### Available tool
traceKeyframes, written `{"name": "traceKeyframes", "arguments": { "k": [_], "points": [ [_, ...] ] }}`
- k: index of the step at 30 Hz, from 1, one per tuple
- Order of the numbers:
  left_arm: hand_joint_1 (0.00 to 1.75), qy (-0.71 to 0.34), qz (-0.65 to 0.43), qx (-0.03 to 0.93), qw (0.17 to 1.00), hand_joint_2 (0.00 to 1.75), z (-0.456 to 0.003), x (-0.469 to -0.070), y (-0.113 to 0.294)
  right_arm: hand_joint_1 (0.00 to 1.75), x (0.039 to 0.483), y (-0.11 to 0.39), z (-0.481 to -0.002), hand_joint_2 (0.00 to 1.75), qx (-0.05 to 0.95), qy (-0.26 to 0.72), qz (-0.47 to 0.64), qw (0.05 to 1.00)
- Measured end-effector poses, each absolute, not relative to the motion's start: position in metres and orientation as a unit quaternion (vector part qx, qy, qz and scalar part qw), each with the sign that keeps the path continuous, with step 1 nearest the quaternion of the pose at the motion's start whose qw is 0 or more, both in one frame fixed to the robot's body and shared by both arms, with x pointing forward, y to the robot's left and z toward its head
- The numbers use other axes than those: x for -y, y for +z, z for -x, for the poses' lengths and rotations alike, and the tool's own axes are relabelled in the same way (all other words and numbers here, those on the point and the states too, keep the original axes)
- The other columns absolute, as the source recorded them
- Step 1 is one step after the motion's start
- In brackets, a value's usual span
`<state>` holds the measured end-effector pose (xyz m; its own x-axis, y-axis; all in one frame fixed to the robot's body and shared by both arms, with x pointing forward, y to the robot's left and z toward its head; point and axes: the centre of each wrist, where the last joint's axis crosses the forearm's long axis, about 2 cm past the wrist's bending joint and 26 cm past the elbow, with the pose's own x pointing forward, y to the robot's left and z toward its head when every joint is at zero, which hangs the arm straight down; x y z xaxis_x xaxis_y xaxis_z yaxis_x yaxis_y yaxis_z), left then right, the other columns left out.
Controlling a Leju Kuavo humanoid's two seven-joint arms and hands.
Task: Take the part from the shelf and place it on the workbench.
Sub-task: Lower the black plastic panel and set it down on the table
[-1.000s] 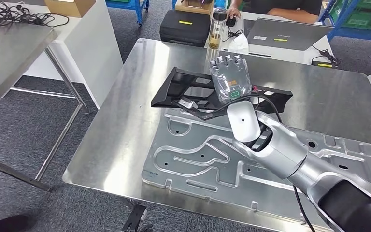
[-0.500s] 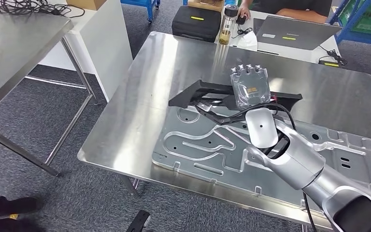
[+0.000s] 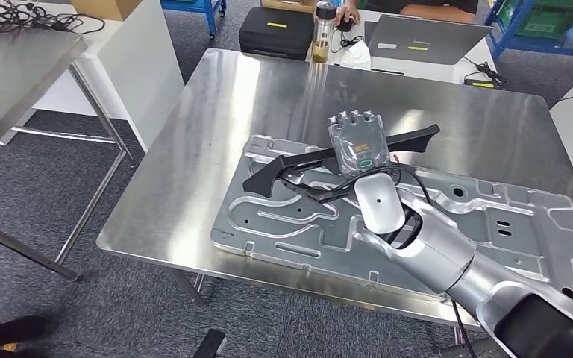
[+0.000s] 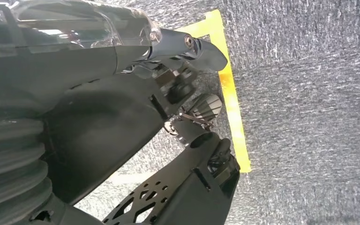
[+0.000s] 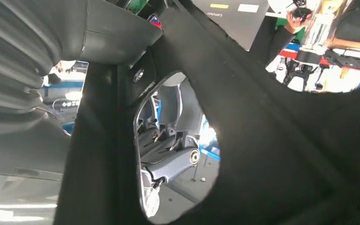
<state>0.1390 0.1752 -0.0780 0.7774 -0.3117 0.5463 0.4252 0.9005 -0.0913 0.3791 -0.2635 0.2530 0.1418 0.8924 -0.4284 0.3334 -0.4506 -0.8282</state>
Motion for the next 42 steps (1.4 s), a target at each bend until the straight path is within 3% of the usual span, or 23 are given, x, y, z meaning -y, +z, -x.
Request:
{"name": "traceKeyframes", "arguments": {
  "k": [14, 20, 24, 25, 29, 36, 42],
  "points": [
    [0.0, -0.192, 0.103, 0.25, 0.943, 1.75, -0.133, -0.175, -0.08, 1.75, 0.251, 0.247, -0.381, 1.75, 0.436, 0.505, 0.687, 0.288],
    [0.0, -0.199, 0.083, 0.3, 0.929, 1.75, -0.134, -0.171, -0.078, 1.75, 0.247, 0.242, -0.38, 1.75, 0.431, 0.522, 0.673, 0.299],
    [0.0, -0.191, 0.105, 0.325, 0.92, 1.75, -0.134, -0.171, -0.078, 0.0, 0.239, 0.238, -0.379, 0.0, 0.436, 0.534, 0.658, 0.301],
    [0.0, -0.191, 0.104, 0.326, 0.92, 1.75, -0.134, -0.171, -0.078, 0.0, 0.237, 0.236, -0.378, 0.0, 0.437, 0.537, 0.655, 0.301],
    [0.0, -0.194, 0.088, 0.325, 0.921, 0.0, -0.135, -0.171, -0.078, 0.0, 0.23, 0.233, -0.377, 0.0, 0.442, 0.542, 0.647, 0.303],
    [0.0, -0.19, 0.09, 0.318, 0.925, 0.0, -0.136, -0.167, -0.077, 0.0, 0.229, 0.233, -0.378, 0.0, 0.443, 0.542, 0.639, 0.32],
    [0.0, -0.203, 0.1, 0.313, 0.922, 0.0, -0.135, -0.166, -0.077, 0.0, 0.229, 0.226, -0.379, 0.0, 0.397, 0.614, 0.55, 0.403]
  ]
}}
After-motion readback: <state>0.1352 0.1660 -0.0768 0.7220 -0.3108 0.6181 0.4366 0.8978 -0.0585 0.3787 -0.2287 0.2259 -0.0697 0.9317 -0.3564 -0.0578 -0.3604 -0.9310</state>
